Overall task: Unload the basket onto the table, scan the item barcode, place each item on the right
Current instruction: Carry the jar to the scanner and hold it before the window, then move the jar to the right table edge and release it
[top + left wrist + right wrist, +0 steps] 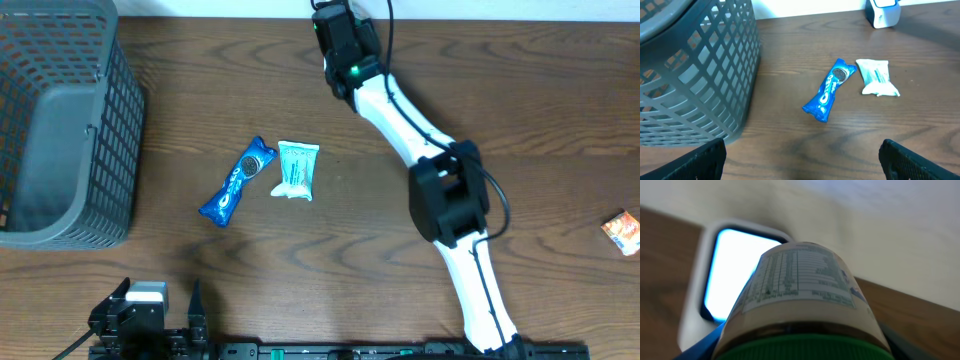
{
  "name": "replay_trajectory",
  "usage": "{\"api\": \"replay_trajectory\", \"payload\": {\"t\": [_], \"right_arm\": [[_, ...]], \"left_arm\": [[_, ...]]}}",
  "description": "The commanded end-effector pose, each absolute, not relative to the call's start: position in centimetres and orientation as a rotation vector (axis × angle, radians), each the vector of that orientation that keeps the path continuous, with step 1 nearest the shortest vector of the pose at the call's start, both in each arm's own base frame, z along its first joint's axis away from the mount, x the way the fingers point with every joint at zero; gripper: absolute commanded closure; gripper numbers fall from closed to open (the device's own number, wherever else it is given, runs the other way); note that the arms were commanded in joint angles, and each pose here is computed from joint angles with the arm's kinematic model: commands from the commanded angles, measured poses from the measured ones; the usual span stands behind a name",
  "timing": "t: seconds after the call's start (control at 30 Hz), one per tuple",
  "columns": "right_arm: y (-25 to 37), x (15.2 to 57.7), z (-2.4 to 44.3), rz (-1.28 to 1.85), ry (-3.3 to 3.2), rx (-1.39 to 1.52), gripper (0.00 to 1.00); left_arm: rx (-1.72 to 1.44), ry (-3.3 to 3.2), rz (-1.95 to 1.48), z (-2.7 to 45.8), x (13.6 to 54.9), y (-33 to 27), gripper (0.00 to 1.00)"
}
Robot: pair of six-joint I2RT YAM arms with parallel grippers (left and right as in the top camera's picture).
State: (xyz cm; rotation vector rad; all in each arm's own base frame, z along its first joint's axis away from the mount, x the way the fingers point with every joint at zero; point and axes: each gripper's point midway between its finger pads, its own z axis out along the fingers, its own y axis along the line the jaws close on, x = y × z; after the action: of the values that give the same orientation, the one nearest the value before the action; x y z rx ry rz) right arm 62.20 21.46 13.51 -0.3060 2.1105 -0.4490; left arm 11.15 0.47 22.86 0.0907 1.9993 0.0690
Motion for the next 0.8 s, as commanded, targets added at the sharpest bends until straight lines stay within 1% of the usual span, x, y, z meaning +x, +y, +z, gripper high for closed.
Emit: {"api": "replay_trajectory", "payload": {"t": [0.0, 0.13, 0.23, 0.33, 0.5, 0.67, 0.77], "right_arm": [[13.7, 59.9, 25.0, -0.639, 2.008, -0.016, 0.73], [6.6, 56.7, 26.2, -0.734, 2.117, 0.143, 0.71], [0.3, 53.8, 25.1, -0.705, 2.232, 0.383, 0.70], [-5.1, 51.6, 22.0, -0.593, 2.393, 0.575, 0.70], [-11.9, 50.2, 17.3, -0.399, 2.529, 0.829, 0.71], [-17.7, 48.2, 13.4, -0.329, 2.556, 1.097, 0.69], [-20.2, 47.1, 11.2, -0.281, 2.581, 1.199, 0.68]], "left_arm": [[0.104, 1.994, 0.065, 22.9, 11.0, 0.3, 0.02], [0.104, 1.994, 0.064, 22.9, 11.0, 0.3, 0.02], [0.104, 1.994, 0.065, 22.9, 11.0, 0.3, 0.02], [0.104, 1.994, 0.065, 22.9, 11.0, 0.3, 0.02], [0.104, 1.994, 0.064, 22.9, 11.0, 0.3, 0.02], [0.104, 1.994, 0.065, 22.9, 11.0, 0.3, 0.02], [0.104, 1.994, 0.065, 22.9, 11.0, 0.3, 0.02]]}}
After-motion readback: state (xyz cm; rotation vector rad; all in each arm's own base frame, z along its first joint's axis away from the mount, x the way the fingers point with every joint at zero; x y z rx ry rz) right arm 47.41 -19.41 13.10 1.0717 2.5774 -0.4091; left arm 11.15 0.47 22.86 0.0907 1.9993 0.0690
